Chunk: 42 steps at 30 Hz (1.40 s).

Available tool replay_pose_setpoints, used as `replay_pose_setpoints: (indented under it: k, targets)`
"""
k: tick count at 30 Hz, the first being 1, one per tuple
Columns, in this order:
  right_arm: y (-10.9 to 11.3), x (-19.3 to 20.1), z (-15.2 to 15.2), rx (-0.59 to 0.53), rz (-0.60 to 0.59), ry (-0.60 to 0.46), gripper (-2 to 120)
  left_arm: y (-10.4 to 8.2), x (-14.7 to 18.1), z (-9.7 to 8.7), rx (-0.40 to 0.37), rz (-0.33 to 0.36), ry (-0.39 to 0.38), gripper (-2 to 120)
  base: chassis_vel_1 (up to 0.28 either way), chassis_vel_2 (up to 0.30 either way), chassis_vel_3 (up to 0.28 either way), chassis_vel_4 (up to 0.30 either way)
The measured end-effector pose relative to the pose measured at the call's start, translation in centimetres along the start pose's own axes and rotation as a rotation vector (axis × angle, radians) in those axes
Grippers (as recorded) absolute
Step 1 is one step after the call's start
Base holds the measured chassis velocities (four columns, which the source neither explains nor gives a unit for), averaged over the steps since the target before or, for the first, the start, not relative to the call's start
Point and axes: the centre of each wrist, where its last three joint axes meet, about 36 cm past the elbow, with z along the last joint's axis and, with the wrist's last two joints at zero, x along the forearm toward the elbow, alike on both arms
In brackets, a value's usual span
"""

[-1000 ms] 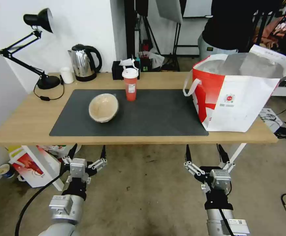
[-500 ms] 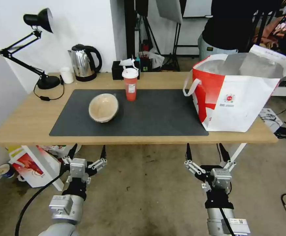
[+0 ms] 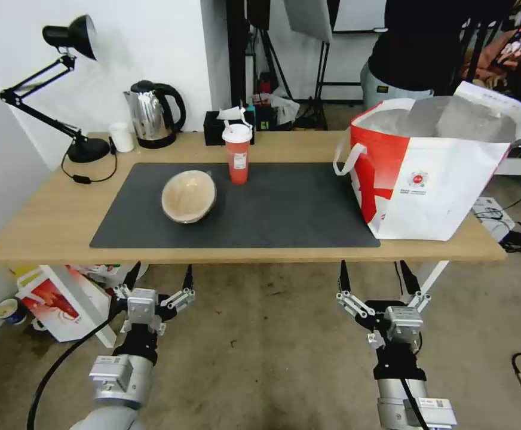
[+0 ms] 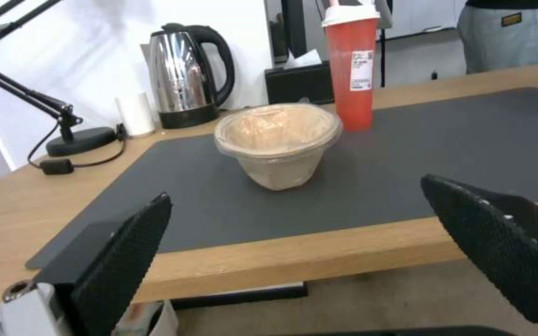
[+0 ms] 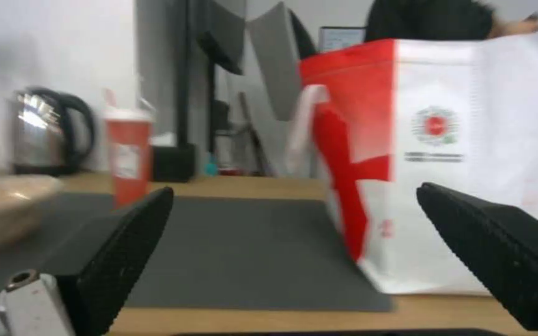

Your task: Pick up the trash from the table and place it into the takeout bag.

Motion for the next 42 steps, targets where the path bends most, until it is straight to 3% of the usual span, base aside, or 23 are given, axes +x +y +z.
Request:
replay_pose_setpoints:
  k: [4,7,10,13,22,33,42]
  targets:
    - [0.0,-0.8,-1.6,-0.16,-0.159,-0.002,100,0.0,0.0,0.0,0.0,0.0,0.0,100,0.0,0.0,0.0,0.0]
    - [-0.1,-1.2,-2.3,-0.213,-0.235,-0.013,100,0.0,0.0,0.0,0.0,0.0,0.0,100,0.0,0.0,0.0,0.0]
    - [-0.9,-3.0,-4.3,-0.36,-0.449,-0.044,100,0.0,0.0,0.0,0.0,0.0,0.0,100,0.0,0.0,0.0,0.0]
    - [-1.1,-4.2,-5.0,-0.409,-0.528,-0.046,100,0.0,0.0,0.0,0.0,0.0,0.0,100,0.0,0.0,0.0,0.0]
    - [-0.3,-7.7,-4.8,-0.36,-0.591,-0.026,100,0.0,0.0,0.0,0.0,0.0,0.0,100,0.0,0.0,0.0,0.0]
    - [1.2,-16.3,-8.0,-0.245,-0.6,0.095,100,0.0,0.0,0.0,0.0,0.0,0.0,100,0.0,0.0,0.0,0.0]
    - [2.0,-20.7,-9.3,-0.184,-0.599,0.124,100,0.0,0.0,0.0,0.0,0.0,0.0,100,0.0,0.0,0.0,0.0]
